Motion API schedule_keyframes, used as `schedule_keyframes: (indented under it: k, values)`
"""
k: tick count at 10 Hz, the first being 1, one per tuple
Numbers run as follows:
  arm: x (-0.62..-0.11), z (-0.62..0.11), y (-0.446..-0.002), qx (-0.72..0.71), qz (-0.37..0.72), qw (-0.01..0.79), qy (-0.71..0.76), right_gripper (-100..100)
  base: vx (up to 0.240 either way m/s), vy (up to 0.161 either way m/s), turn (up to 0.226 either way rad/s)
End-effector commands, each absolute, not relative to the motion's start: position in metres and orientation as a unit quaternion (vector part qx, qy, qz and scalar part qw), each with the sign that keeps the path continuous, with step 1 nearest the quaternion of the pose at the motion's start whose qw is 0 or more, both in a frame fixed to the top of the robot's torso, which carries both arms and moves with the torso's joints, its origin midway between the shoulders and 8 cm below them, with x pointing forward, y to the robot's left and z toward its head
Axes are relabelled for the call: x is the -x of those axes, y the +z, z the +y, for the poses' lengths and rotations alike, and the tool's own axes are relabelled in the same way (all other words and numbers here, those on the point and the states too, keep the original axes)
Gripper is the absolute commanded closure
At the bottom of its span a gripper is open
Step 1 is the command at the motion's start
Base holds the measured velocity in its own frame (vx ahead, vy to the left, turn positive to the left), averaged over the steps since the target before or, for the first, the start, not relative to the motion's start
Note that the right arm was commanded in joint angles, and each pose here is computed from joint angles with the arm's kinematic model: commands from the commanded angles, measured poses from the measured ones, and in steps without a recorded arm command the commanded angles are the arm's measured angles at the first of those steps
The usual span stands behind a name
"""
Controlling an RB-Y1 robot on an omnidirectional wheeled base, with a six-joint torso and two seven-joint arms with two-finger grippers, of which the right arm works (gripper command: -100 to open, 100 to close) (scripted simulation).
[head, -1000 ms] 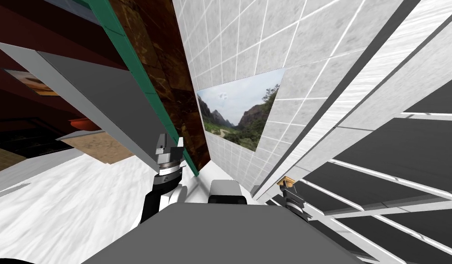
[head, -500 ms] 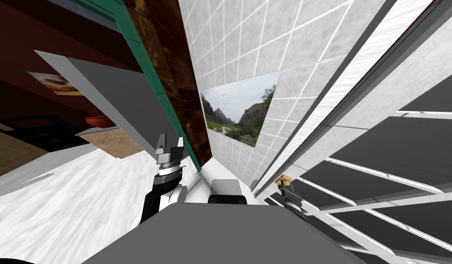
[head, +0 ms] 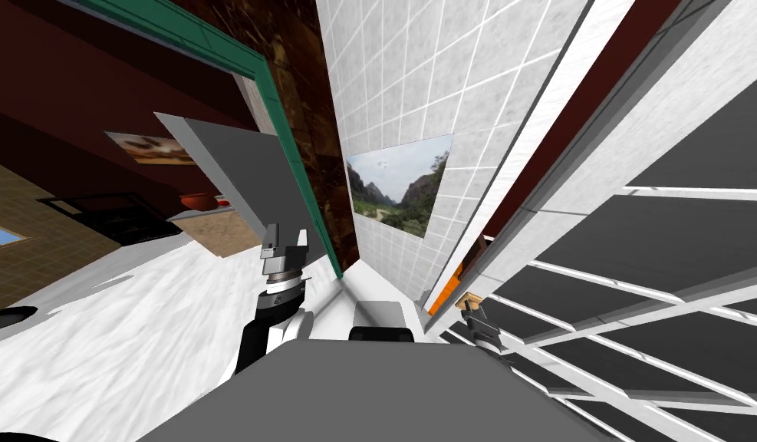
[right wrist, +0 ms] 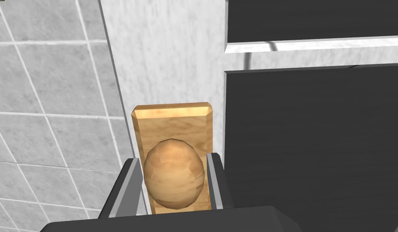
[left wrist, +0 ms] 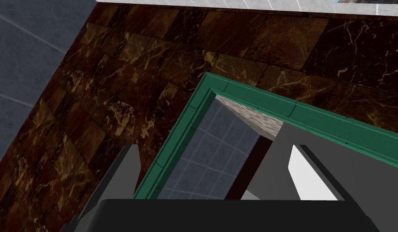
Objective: Pull the door open
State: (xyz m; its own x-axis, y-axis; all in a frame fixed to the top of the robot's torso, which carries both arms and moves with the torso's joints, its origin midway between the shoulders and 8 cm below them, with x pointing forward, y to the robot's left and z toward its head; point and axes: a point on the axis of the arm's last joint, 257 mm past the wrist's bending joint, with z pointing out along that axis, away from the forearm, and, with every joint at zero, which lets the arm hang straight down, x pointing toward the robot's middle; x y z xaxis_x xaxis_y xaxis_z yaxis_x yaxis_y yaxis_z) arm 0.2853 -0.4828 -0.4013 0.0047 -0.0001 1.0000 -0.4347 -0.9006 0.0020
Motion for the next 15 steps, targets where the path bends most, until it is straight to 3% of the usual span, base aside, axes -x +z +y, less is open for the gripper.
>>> schedule_keyframes:
  k: [1,15]
  values:
    - [-0.285,-0.474,-0.401,-0.693,-0.146,0.148,0.691,100,-0.187,-0.018,0.067]
    - [-0.271,-0.412,-0.399,-0.704,-0.062,0.064,0.705,100,-0.228,-0.012,0.065]
